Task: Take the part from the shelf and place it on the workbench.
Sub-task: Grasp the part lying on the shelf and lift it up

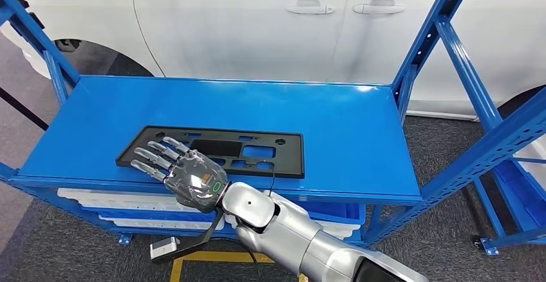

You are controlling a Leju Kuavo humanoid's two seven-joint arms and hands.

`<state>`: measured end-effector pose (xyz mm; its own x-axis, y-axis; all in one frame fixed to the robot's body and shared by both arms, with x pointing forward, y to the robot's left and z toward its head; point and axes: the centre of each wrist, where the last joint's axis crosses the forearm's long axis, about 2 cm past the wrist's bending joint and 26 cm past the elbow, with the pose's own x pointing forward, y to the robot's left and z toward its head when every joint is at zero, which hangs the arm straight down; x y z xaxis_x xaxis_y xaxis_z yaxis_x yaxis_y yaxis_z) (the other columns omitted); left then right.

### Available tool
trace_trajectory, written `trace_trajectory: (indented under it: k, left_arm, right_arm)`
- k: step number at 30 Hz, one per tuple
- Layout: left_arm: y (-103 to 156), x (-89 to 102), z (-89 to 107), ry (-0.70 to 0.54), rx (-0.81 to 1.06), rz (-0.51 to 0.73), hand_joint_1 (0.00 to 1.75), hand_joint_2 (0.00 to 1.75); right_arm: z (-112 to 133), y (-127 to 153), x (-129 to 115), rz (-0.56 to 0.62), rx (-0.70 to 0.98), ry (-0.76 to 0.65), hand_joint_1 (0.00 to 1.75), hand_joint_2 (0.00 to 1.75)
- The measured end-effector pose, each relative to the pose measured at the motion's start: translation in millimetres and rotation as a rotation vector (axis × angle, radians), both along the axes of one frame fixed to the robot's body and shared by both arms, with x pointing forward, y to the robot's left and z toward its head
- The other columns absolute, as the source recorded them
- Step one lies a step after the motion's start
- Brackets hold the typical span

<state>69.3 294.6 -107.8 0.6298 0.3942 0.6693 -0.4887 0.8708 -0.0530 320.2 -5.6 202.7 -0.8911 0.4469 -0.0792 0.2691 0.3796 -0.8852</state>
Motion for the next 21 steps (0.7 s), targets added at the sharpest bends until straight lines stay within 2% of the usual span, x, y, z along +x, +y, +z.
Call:
trace_trajectory:
  k: [21]
  left_arm:
    - [1.4, -0.2, 0.0, -0.001, 0.002, -0.001, 0.00, 0.00]
  right_arm:
    - [-0.9, 1.2, -0.3, 0.004, -0.009, -0.001, 0.00, 1.75]
